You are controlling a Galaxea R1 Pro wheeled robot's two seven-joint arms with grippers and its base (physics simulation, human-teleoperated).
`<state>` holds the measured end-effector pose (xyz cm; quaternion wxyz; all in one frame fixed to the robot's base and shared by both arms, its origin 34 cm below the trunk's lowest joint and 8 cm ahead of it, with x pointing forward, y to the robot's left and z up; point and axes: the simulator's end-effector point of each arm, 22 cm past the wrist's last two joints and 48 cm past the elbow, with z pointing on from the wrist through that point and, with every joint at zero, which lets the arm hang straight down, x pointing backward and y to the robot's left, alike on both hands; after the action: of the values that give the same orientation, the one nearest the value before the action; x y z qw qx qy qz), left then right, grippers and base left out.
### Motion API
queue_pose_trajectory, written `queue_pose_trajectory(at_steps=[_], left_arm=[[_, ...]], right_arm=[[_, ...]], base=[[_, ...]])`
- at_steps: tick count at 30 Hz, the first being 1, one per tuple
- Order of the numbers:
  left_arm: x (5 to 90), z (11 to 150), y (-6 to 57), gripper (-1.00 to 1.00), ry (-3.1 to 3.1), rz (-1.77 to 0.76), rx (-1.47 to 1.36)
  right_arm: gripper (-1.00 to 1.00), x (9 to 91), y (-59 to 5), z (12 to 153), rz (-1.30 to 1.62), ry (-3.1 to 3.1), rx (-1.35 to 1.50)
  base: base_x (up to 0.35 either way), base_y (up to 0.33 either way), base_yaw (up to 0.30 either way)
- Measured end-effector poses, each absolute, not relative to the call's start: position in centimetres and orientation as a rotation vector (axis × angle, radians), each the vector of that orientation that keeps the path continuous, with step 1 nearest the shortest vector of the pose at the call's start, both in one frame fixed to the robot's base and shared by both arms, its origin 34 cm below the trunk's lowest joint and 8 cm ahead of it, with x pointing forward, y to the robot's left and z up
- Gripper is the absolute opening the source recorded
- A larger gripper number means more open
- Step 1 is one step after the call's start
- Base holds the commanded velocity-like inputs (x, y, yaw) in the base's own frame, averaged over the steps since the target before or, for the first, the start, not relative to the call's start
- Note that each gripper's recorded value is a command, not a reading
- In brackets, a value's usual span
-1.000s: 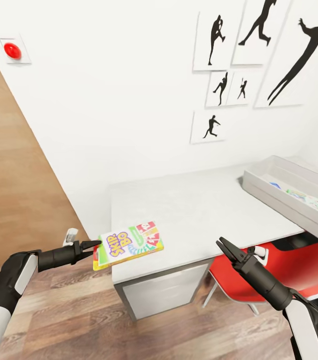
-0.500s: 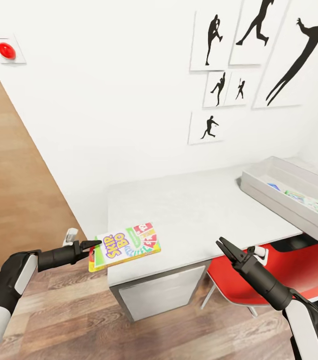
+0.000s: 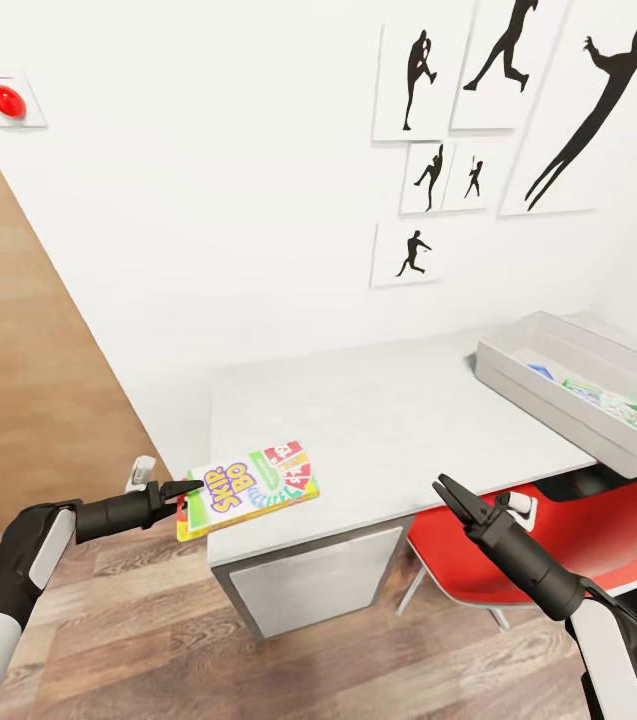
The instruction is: Put all the toys in the child's room - the three board games (two on the bed and one on the table), the two jigsaw puzzles on the table, and the tennis ball on the table - inside the toy box on the table in the child's room.
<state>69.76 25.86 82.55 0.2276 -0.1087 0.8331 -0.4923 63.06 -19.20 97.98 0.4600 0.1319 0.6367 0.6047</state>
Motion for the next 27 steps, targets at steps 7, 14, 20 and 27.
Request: queue_pose_trajectory(at_steps=[7,14,20,27], left_arm=[[69.8,82.6,26.0,1.0,2.291,-1.357,-0.303],[69.8,82.8,26.0,-1.0,2.288,-1.367,-0.312],[69.9,83.0,26.0,-1.0,2.278,-1.377,-0.321],[70.2,83.3,26.8,-1.0,2.254,-1.369,-0.342]], right_arm=[[1.0,63.3,-19.3,97.5,1.471,1.585,0.338],[1.0,63.3,-19.3,97.5,1.47,1.587,0.339],[1.0,63.1,-17.7,97.5,1.498,1.597,0.31],[1.0,63.0,-17.3,97.5,1.504,1.599,0.304]], base=[[0.0,0.0,0.0],[0.0,0.0,0.0],[0.0,0.0,0.0],[0.0,0.0,0.0]])
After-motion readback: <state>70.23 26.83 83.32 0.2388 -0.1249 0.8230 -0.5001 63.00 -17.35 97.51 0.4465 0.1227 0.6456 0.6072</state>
